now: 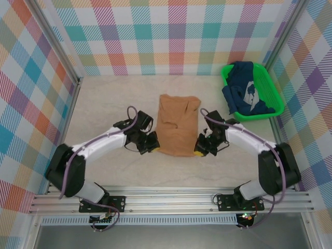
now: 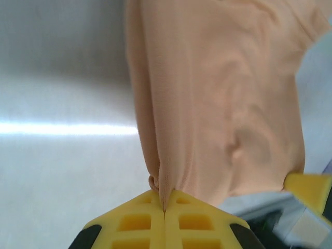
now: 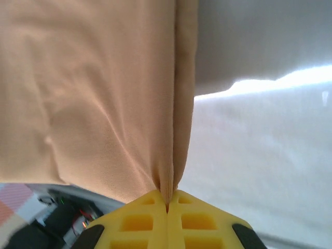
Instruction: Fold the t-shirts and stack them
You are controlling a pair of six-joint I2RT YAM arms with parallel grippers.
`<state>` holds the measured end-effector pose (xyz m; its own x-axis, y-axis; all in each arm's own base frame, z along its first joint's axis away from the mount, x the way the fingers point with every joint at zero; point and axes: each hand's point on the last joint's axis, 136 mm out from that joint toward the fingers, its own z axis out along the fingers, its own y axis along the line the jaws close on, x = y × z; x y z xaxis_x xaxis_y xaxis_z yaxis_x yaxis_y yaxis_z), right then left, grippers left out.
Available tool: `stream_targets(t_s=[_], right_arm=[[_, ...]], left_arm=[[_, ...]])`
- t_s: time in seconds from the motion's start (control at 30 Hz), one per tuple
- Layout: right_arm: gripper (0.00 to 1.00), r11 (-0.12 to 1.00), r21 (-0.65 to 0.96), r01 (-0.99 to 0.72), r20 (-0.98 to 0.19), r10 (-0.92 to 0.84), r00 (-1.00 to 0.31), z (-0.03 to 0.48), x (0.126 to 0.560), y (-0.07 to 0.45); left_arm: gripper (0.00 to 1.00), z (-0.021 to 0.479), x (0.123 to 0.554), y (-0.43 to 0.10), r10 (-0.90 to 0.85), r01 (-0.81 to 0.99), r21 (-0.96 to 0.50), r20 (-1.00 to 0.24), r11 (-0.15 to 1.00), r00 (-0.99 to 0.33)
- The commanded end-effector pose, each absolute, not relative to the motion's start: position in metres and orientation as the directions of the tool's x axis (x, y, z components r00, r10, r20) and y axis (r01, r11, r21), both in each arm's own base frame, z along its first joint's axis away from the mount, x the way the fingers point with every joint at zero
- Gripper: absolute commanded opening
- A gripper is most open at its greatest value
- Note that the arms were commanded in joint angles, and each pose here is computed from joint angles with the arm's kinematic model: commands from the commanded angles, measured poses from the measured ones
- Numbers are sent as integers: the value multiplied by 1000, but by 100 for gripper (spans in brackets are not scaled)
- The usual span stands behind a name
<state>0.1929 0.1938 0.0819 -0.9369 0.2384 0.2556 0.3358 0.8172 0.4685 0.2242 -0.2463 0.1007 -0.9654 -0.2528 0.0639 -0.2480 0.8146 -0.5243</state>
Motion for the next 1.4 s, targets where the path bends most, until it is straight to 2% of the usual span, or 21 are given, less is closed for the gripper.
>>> stream_targets(t_s=[0.0, 0.1, 0.23, 0.4, 0.53, 0.83, 1.0, 1.13, 1.23, 1.37], right_arm=[[0, 836, 446, 318, 388, 140, -911, 104, 121, 187], [0, 812, 469, 347, 409, 148, -900, 128, 88, 180], [0, 777, 500, 383, 386, 196, -901, 152, 79, 173], [0, 766, 519, 378, 324, 233, -917, 172, 100, 178], [0, 764, 524, 376, 277, 265, -924, 189, 129, 181], [0, 747, 528, 404, 251, 318, -914, 209, 181, 186], [0, 723, 525, 449, 277, 354, -893, 203, 213, 190], [0, 687, 542, 485, 302, 379, -875, 191, 245, 197], [0, 674, 539, 505, 330, 382, -863, 186, 266, 201], [0, 688, 531, 495, 310, 386, -869, 188, 270, 199]], left_arm=[[0, 108, 145, -235, -98, -187, -488, 203, 853, -974], [0, 138, 114, -242, -33, -148, -585, 202, 798, -979], [0, 178, 114, -239, -72, -134, -673, 119, 728, -990], [0, 200, 142, -242, -190, -164, -711, 42, 684, -981], [0, 211, 166, -247, -270, -208, -740, 37, 640, -962], [0, 211, 202, -240, -370, -296, -718, 58, 630, -927], [4, 210, 231, -233, -442, -352, -708, 64, 612, -895], [5, 188, 257, -233, -480, -434, -680, 137, 591, -867], [2, 171, 276, -242, -478, -483, -668, 212, 565, -852], [4, 164, 287, -242, -459, -489, -627, 226, 607, -859]])
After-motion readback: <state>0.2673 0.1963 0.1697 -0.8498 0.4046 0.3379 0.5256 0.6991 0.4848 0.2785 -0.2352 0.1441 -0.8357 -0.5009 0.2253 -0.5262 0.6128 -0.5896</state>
